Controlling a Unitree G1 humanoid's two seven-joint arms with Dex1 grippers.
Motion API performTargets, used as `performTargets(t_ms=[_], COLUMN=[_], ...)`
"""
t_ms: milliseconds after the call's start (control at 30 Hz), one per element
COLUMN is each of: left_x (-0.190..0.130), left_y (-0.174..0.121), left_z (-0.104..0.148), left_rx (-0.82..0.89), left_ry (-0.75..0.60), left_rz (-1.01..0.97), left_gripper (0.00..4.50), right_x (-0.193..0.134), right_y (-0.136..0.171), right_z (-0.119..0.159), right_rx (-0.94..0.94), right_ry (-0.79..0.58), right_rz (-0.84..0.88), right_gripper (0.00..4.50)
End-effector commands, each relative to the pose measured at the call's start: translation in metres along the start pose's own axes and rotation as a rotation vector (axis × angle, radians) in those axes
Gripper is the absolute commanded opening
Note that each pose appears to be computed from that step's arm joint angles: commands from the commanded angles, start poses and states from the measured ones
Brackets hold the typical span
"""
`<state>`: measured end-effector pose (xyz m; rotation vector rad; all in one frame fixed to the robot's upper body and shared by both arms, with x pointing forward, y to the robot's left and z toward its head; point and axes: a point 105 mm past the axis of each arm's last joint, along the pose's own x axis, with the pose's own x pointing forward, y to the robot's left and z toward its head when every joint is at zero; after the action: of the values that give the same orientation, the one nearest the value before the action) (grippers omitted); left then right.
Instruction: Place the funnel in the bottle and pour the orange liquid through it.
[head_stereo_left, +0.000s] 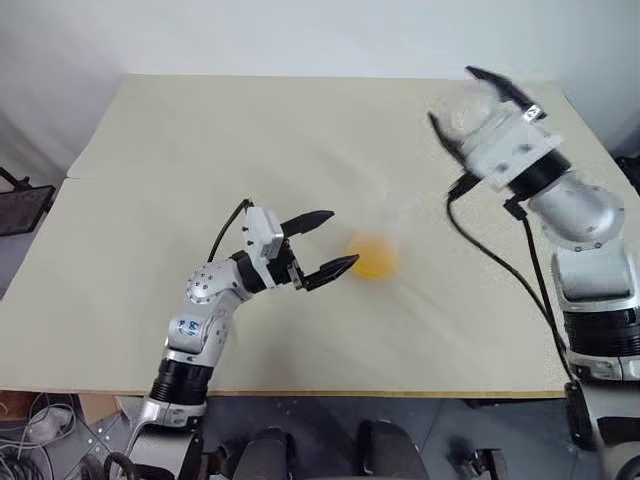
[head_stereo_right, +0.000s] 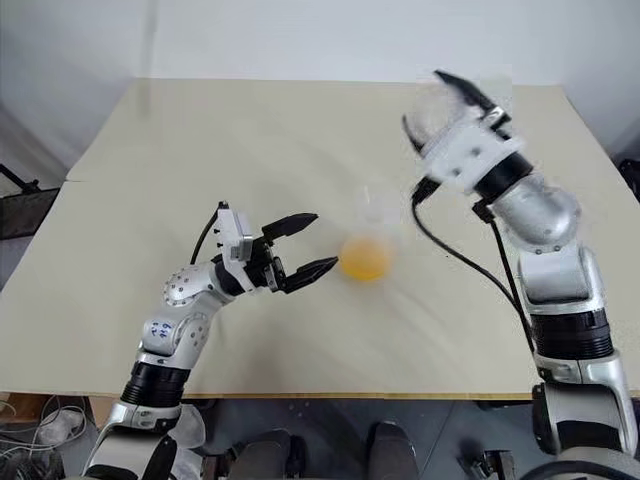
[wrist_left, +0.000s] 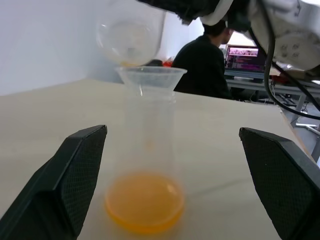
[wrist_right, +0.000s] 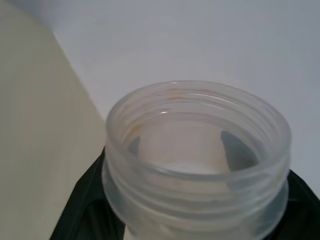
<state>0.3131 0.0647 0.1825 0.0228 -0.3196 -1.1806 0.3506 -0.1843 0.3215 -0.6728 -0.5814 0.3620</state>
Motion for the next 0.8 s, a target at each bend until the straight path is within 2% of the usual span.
performTargets(t_ms=[33, 167, 267, 300, 433, 667, 800], left_x=[-0.006, -0.008, -0.007, -0.007, -0.005, -0.007, -0.009], left_y=[-0.001, 0.002, 0.002, 0.002, 0.001, 0.001, 0.001], left_z=[0.01, 0.011, 0.012, 0.012, 0.012, 0.012, 0.012], left_rx=[0.031, 0.036, 0.037, 0.036, 0.037, 0.035, 0.034], left_ry=[-0.011, 0.0, 0.001, 0.0, -0.002, -0.001, 0.002], left_rz=[-0.027, -0.037, -0.043, -0.046, -0.052, -0.038, -0.033], left_gripper=[4.5, 4.5, 4.5, 4.5, 4.5, 4.5, 4.5], right_x=[-0.03, -0.065, -0.087, -0.093, -0.127, -0.157, -0.162], right_y=[-0.023, -0.051, -0.06, -0.061, -0.081, -0.074, -0.077], right_z=[-0.024, -0.061, -0.086, -0.093, -0.121, -0.149, -0.146], right_rx=[0.296, 0.464, 0.415, 0.399, 0.56, 0.641, 0.664], right_ry=[0.113, 0.206, 0.29, 0.306, 0.307, 0.426, 0.413], right_rz=[-0.055, -0.258, -0.332, -0.337, -0.529, -0.573, -0.602], right_gripper=[2.48, 2.48, 2.48, 2.48, 2.48, 2.48, 3.81])
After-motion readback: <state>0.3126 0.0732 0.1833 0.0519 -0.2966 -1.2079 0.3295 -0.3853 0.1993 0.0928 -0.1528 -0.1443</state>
